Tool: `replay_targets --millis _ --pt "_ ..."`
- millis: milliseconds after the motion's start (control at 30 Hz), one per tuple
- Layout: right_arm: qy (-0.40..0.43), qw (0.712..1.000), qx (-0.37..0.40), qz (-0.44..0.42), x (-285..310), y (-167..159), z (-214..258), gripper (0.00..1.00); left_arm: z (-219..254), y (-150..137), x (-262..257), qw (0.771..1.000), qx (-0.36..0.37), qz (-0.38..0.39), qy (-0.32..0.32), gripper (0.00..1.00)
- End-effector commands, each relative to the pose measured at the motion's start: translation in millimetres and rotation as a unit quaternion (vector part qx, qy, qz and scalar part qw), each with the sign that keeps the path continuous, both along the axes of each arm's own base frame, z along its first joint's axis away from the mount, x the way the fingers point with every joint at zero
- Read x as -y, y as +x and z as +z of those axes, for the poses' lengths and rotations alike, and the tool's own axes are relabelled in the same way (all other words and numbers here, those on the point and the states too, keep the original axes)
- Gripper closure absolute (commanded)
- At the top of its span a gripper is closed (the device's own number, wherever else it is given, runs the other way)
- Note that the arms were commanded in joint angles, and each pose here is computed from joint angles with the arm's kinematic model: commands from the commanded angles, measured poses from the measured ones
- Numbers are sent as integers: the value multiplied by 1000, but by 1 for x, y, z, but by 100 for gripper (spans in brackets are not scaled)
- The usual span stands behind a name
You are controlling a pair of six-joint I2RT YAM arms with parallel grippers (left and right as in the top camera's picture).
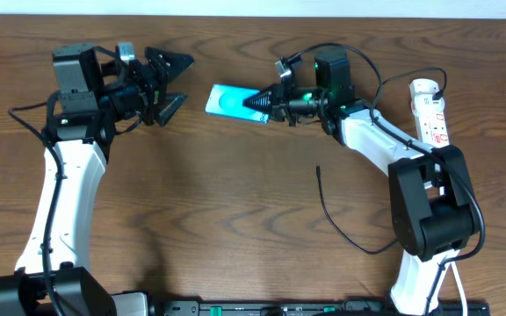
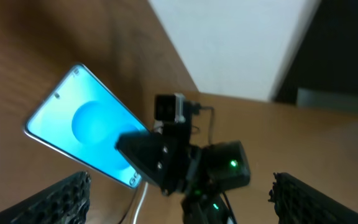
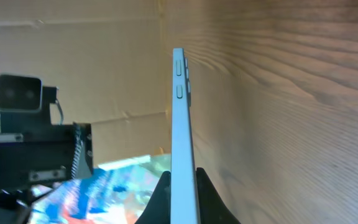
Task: Plug charger to phone and switch on socket
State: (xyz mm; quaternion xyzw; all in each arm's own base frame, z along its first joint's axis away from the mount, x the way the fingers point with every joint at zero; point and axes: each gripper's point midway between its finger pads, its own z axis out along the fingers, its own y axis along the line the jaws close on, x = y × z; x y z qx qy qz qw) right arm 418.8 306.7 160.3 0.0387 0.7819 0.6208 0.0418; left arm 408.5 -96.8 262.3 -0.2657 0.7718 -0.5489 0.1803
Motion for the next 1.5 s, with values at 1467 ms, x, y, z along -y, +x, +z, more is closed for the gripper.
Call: replay_targets --millis 1467 --pt "197 975 -77 -65 -73 -6 116 99 16 4 -3 999 -15 28 -27 44"
